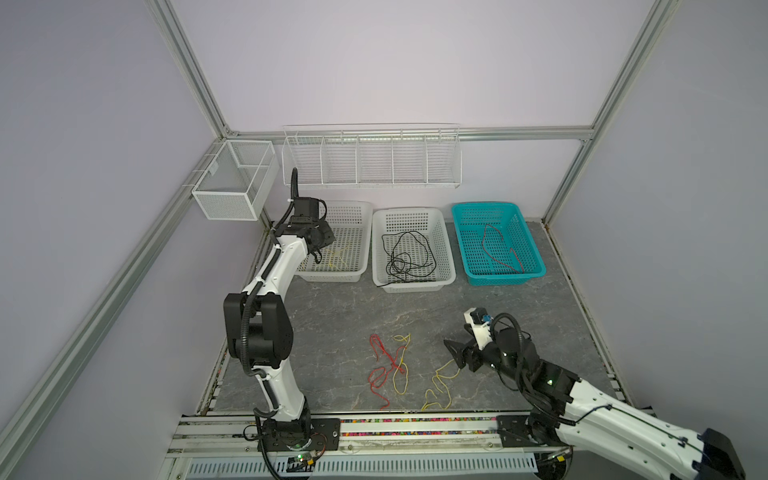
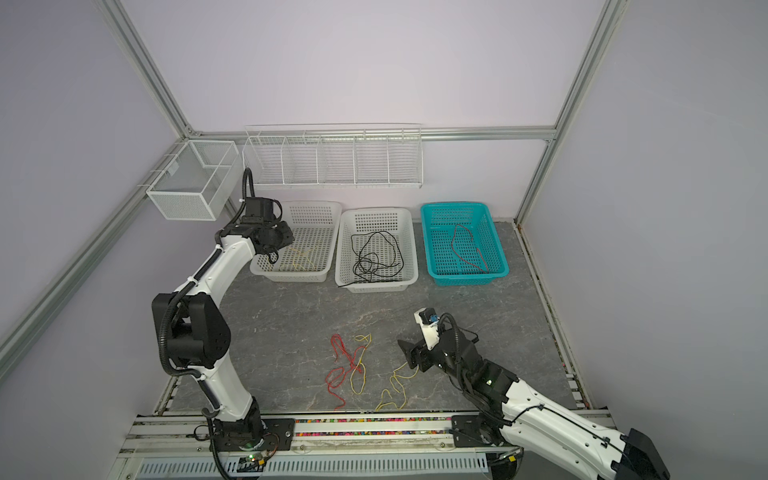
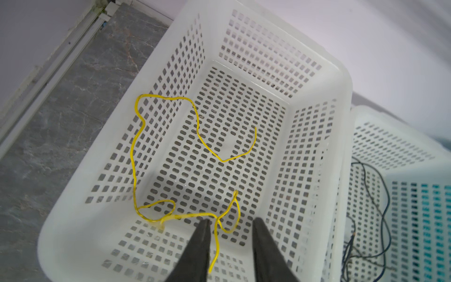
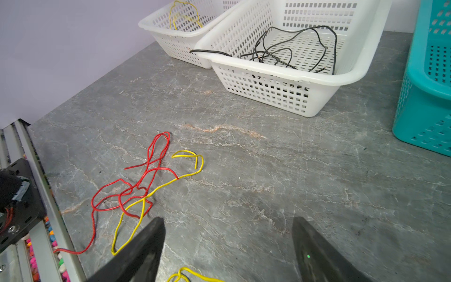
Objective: Untangle the cables
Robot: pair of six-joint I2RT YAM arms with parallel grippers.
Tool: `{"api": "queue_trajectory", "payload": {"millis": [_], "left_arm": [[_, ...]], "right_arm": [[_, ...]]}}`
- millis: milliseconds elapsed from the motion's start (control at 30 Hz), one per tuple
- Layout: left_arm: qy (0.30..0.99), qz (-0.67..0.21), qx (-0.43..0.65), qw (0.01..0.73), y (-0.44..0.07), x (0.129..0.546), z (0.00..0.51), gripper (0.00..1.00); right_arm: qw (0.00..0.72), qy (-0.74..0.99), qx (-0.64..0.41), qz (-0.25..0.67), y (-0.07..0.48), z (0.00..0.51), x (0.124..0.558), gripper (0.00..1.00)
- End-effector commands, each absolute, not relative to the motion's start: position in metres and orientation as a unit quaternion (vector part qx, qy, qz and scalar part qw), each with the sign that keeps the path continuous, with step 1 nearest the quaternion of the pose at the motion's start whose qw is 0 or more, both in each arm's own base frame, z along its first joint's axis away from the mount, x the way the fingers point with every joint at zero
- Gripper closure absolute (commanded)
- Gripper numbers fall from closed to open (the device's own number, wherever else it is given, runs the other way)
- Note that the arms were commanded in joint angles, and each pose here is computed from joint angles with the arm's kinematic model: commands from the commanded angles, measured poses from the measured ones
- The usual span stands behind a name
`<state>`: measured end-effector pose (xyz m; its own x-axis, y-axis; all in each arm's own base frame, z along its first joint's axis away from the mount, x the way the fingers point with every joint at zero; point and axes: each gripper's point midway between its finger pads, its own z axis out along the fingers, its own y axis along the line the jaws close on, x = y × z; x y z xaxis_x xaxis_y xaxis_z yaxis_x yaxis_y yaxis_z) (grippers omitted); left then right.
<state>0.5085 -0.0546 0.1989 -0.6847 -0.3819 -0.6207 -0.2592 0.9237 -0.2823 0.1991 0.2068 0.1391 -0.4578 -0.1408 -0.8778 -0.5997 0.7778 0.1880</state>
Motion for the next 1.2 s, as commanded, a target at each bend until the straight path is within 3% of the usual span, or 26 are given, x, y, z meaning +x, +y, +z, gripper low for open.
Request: {"api": "queue_trajectory", "payload": {"millis": [0,167,400,533,767,967,1167], "left_arm": [[0.907,-0.093,-0.184,0.367,-0.054,0.498,0.223,0.51],[0.892,-0.114,-0.210,0.384,-0.050,0.468,0.253,0.37],[0.859,-0.197,-0.221,0.417,-0.058,0.386,0.269,0.14],[0.855,-0.191,-0.211,0.434,-0.050,0.338,0.277,0.00],[0.845,-0.161,-0.201,0.469,-0.034,0.277,0.259,0.00],[0.829,-0.133,-0.179,0.512,-0.032,0.256,0.257,0.00],[0.834,-0.141,-0.165,0.507,-0.037,0.251,0.264,0.00]], "right_arm": [[0.468,0.828,-0.207,0.227,0.201,0.140,0.205,0.15],[0.422,0.867,-0.171,0.205,0.189,0.125,0.202,0.14],[0.347,0.915,-0.123,0.166,0.166,0.103,0.186,0.13],[0.307,0.930,-0.121,0.162,0.165,0.084,0.175,0.14],[0.272,0.939,-0.133,0.165,0.173,0.060,0.167,0.23],[0.244,0.943,-0.150,0.169,0.187,0.047,0.166,0.36],[0.227,0.946,-0.163,0.163,0.196,0.036,0.165,0.46]]}}
